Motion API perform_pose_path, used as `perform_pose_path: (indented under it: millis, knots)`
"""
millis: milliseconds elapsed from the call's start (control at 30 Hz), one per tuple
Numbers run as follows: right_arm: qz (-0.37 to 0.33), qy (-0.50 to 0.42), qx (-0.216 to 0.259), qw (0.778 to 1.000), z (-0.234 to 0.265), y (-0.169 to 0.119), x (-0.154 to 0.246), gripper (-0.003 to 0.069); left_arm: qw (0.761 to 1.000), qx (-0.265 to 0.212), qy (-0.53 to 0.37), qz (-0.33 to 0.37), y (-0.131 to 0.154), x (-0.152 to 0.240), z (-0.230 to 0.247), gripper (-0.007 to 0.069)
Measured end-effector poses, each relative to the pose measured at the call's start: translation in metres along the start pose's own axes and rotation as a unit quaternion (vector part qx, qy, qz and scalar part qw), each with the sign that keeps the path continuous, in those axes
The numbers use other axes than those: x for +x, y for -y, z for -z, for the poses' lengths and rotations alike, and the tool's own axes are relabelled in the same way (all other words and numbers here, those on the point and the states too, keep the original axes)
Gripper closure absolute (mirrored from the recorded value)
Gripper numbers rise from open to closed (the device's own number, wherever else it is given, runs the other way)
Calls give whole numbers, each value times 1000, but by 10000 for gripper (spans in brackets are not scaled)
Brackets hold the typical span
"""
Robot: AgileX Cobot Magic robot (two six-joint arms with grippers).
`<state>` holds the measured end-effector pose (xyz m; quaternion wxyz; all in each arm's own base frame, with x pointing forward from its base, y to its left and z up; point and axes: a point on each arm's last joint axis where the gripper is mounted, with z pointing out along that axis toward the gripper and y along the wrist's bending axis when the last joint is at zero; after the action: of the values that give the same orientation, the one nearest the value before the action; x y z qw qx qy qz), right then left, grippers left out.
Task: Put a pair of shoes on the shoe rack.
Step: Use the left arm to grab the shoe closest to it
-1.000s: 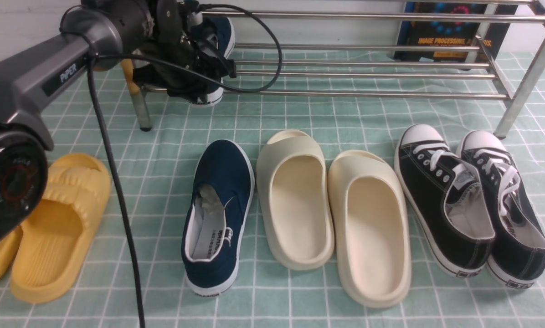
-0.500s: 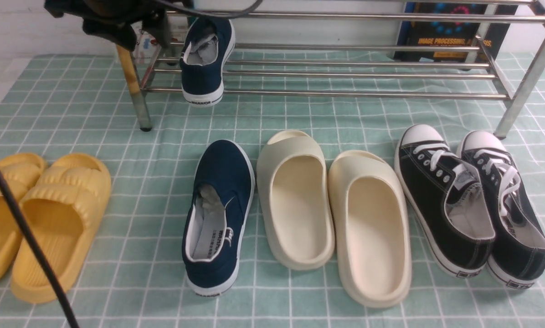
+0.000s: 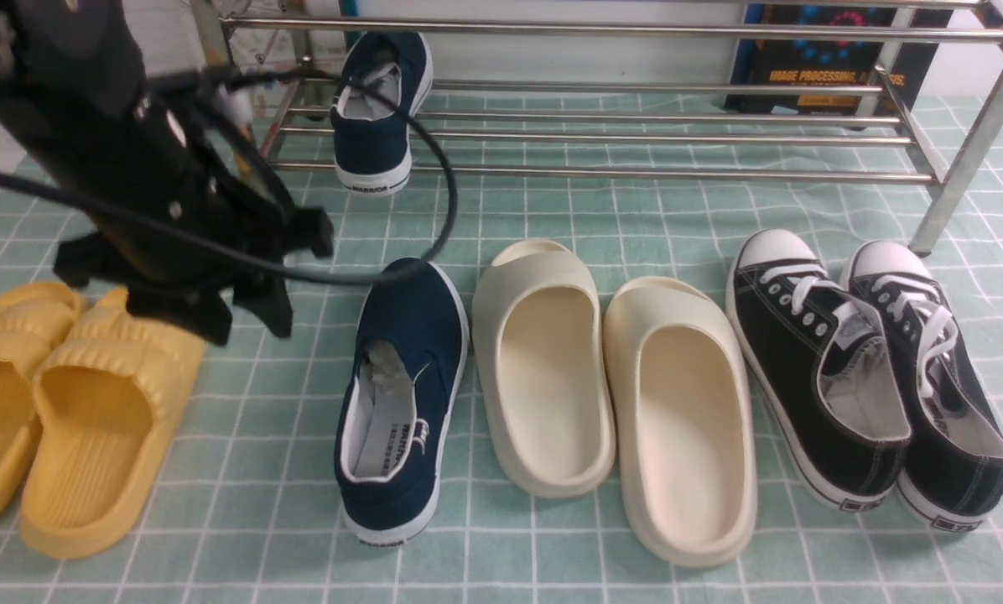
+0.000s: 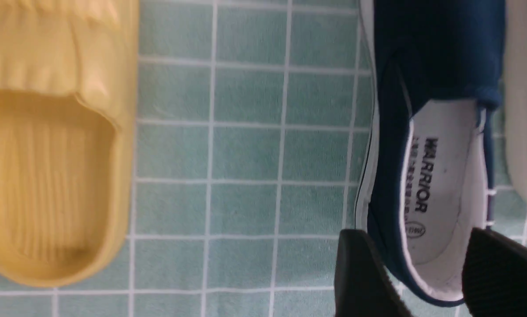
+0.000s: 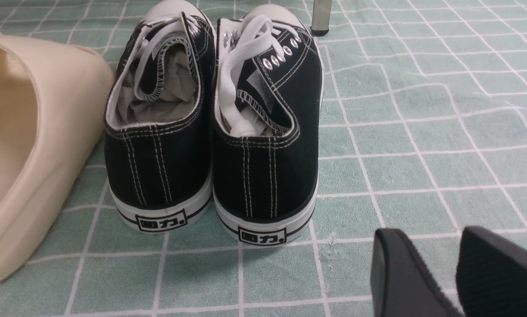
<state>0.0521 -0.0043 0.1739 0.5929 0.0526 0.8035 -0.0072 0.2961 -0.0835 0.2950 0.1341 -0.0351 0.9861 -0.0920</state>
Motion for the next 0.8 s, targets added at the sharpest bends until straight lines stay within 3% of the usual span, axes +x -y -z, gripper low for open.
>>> perform_pose_path:
  millis: [200, 367, 567, 800]
  knots:
    - [0, 0, 0, 1000, 0, 0, 0, 419, 999, 17, -34, -11, 7, 19, -39, 305]
    - [0, 0, 0, 1000, 0, 0, 0, 419, 997, 25, -5, -67, 37, 24, -53, 321]
    - [0, 0, 0, 1000, 0, 0, 0, 419, 997, -27, -25, -74, 41, 26, -81, 356]
    - [0, 0, 0, 1000, 0, 0, 0, 419, 996, -47, -43, -69, 39, 26, -93, 382]
